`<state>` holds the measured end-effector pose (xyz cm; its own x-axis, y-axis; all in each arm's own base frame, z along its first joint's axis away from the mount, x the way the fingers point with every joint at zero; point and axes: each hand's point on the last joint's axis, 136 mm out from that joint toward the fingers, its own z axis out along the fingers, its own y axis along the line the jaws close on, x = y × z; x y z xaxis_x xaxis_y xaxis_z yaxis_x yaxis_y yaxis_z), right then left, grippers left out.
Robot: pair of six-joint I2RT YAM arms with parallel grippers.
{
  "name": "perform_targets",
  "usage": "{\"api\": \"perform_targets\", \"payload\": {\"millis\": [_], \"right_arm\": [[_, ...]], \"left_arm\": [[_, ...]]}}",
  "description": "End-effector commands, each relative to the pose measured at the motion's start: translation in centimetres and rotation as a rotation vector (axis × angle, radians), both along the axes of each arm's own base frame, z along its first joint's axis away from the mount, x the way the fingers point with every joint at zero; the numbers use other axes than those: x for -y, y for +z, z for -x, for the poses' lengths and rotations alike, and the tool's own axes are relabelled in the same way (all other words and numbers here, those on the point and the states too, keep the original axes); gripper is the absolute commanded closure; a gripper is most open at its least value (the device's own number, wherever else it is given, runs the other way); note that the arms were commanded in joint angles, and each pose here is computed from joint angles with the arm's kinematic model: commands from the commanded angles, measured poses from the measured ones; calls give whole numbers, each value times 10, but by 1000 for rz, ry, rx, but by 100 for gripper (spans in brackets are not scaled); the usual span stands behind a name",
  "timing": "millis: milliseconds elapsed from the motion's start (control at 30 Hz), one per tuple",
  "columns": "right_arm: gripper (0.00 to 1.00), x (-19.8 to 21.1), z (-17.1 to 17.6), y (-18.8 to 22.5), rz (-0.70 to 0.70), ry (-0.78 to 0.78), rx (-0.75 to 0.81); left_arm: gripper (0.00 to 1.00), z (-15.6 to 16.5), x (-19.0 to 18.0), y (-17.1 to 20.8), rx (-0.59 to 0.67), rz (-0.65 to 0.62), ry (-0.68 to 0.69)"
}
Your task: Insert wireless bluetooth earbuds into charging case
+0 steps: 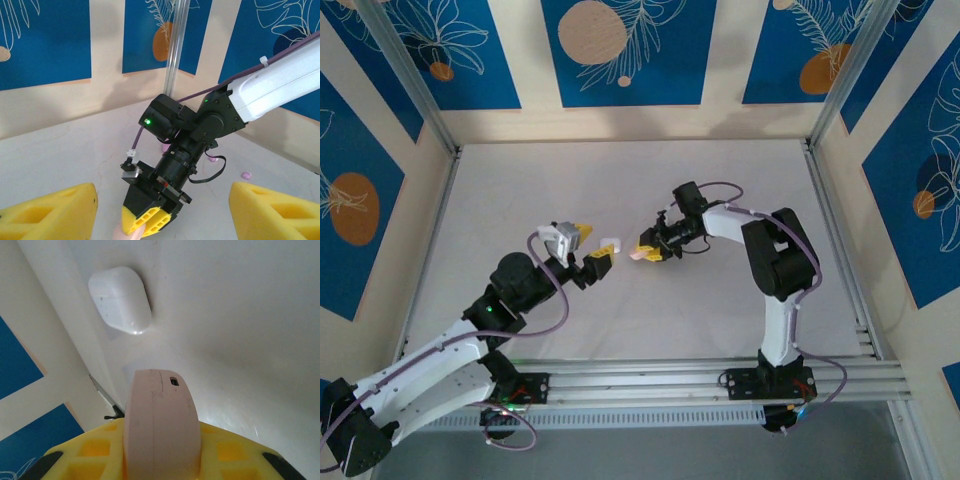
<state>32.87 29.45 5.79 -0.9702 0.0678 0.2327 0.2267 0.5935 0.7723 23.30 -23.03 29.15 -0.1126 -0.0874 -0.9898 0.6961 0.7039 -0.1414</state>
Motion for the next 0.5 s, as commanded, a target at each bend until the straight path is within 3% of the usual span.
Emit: {"api": "perform_targets", "payload": {"millis": [0,133,467], "right_arm": [[72,-9,-5,-6,6,11,1],[69,-8,-3,-19,35,16,-26],[44,23,2,-13,190,-12,25]], "left_arm": [[31,1,-1,2,0,4,8],[30,0,-1,0,-3,2,11],[29,-1,1,-2,-9,-4,9]]}}
